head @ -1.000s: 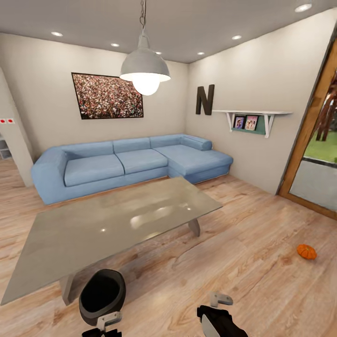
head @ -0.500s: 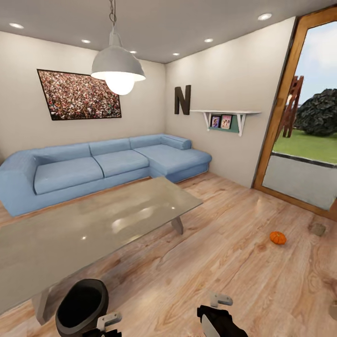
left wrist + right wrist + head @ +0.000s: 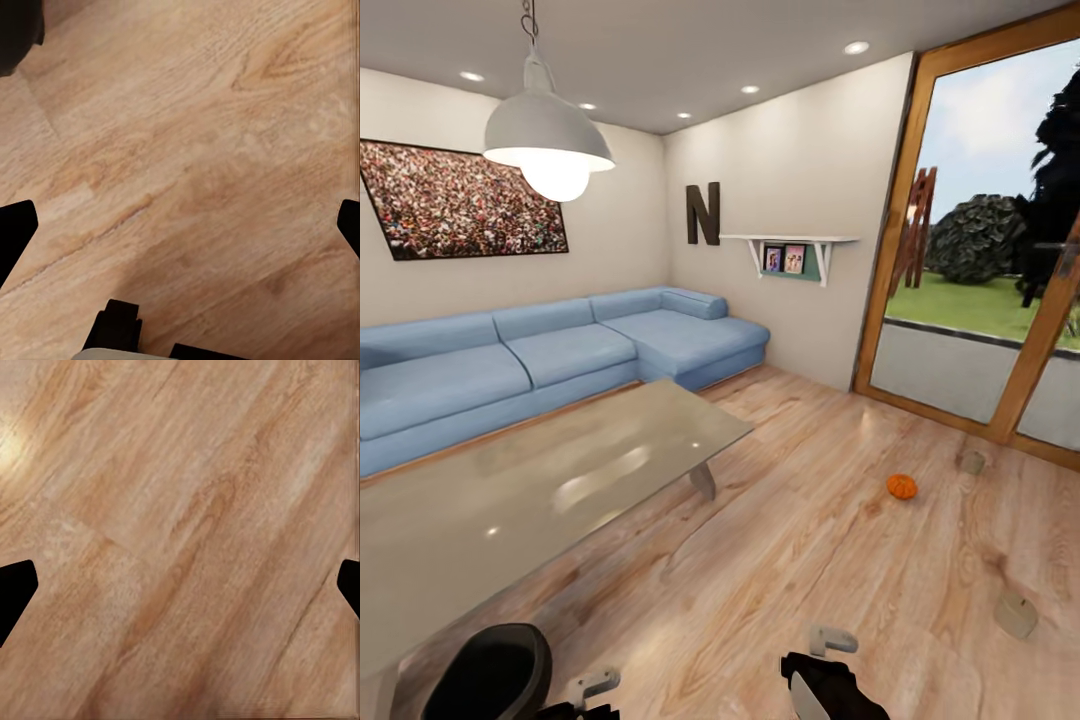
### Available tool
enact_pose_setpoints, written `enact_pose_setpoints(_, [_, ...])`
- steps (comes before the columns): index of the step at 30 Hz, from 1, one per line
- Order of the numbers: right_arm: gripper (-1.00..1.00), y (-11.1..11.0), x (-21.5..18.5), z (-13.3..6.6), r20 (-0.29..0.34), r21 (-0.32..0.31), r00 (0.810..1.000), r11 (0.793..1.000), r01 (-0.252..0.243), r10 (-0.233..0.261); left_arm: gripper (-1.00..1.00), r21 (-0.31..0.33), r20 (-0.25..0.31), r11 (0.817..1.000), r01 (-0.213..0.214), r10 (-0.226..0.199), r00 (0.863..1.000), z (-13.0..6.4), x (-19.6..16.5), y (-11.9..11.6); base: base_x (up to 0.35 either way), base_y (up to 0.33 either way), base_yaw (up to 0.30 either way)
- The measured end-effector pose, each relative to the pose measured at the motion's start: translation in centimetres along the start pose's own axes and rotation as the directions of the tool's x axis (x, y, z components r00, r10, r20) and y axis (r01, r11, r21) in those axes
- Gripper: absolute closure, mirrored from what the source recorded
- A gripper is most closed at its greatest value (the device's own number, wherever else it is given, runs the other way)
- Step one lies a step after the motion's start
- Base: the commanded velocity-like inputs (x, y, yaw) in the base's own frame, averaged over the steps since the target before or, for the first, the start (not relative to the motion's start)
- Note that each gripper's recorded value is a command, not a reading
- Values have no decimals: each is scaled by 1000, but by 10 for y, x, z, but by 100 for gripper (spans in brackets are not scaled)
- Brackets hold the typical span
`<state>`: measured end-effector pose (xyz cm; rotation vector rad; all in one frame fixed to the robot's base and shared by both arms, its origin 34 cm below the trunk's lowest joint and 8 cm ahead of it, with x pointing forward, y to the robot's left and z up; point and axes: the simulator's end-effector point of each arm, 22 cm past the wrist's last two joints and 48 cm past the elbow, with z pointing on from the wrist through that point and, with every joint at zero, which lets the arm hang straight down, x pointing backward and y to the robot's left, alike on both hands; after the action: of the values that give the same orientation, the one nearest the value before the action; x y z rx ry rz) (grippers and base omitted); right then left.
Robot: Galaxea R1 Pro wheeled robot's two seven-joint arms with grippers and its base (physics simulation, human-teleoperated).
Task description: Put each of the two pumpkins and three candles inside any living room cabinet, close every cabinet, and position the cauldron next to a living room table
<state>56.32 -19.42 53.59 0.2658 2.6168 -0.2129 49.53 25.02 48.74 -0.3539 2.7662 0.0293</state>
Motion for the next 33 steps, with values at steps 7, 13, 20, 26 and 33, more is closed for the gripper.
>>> enact_pose_setpoints(7, [-100,0,0,0,0,-1,1000,1000,-1,1,-100,0,0,1000,0,0,1000,0,0,0,-106,0,-285])
enact_pose_setpoints(13, [-100,0,0,0,1,-2,1000,1000,-2,2,-100,0,0,1000,0,0,1000,0,0,0,-130,0,-285])
enact_pose_setpoints(20, [-100,0,-1,0,1,-2,1000,1000,-2,2,-100,-2,29,1000,5,-5,1000,1,-3,0,-10,0,-285])
enact_pose_setpoints(26, [-100,0,0,0,0,-2,1000,1000,-2,2,-100,-5,21,1000,5,-5,1000,2,3,1,-4,0,-285])
enact_pose_setpoints(33, [-100,0,0,0,1,-2,1000,1000,-2,2,-100,-5,20,1000,5,-5,1000,2,4,1,-103,0,-285])
